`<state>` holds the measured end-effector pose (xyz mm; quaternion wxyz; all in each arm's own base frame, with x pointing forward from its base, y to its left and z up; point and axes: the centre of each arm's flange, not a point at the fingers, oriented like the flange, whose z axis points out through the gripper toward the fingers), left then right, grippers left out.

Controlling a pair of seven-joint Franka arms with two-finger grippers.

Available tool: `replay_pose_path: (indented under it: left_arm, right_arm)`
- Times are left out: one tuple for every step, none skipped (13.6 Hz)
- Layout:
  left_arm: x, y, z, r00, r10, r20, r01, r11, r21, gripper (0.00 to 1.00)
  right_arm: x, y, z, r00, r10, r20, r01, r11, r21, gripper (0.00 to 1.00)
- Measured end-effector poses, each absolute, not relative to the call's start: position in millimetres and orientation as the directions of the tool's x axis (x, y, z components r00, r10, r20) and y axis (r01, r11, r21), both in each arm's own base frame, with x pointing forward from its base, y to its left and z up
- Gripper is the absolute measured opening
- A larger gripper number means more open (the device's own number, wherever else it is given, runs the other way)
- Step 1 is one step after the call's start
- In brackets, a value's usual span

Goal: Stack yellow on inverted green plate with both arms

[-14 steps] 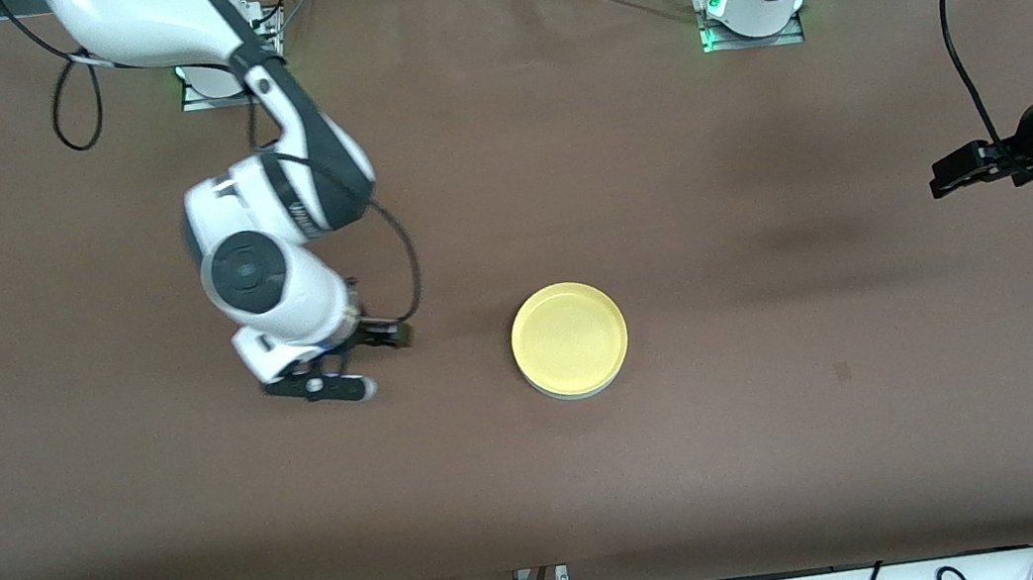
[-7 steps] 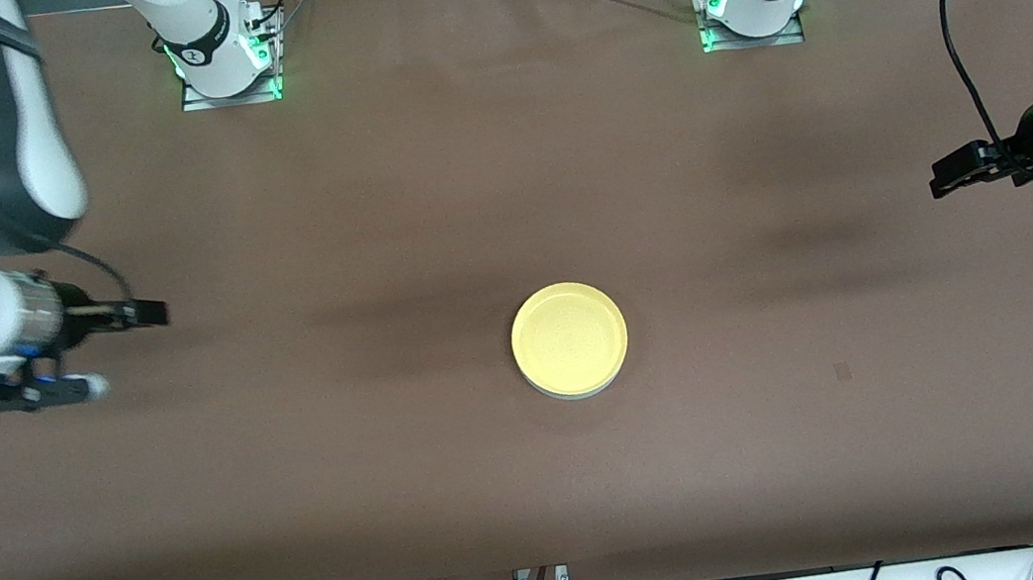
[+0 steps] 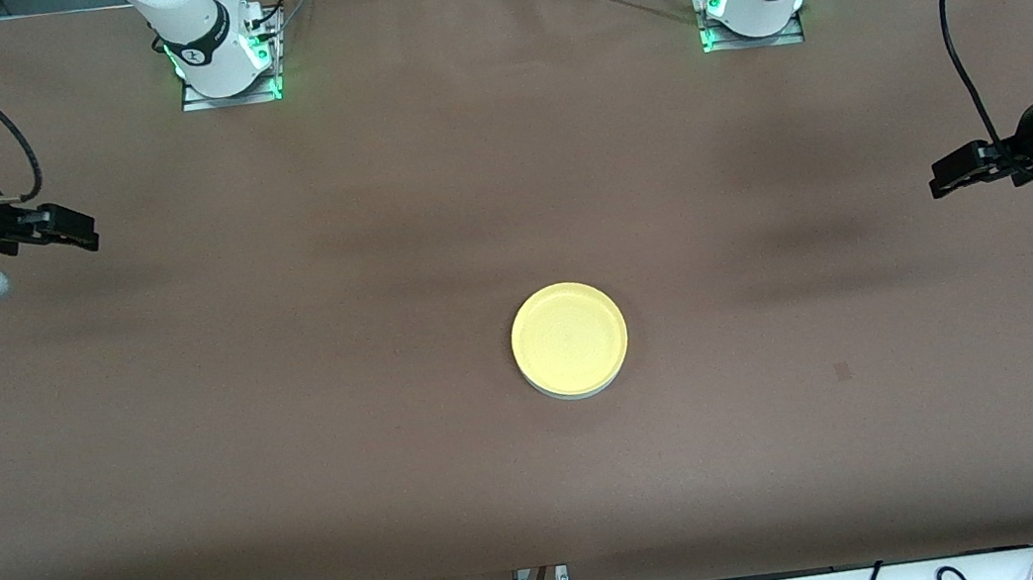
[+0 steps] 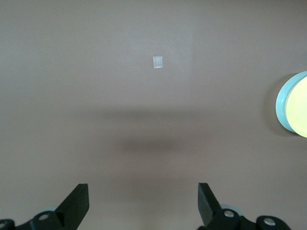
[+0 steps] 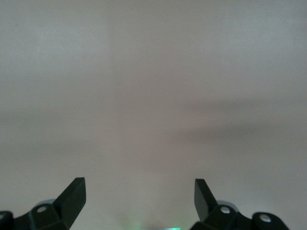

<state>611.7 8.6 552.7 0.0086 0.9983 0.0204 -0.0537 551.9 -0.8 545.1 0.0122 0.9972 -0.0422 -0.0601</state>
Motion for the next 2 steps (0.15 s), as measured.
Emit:
replay_pose_path:
  left_arm:
    - [611.7, 8.6, 552.7, 0.993, 0.040, -0.108, 0.042, -0.999, 0.015, 1.00]
    - [611.7, 8.6, 552.7, 0.993, 0.040, -0.108, 0.042, -0.999, 0.015, 1.00]
  right_arm:
    - [551.9, -13.0, 544.4, 0.987, -0.113, -0.117, -0.113, -0.994, 0.006, 1.00]
    - [552.2, -24.8, 543.4, 0.983, -0.139, -0.117, -0.141, -0.990, -0.012, 1.00]
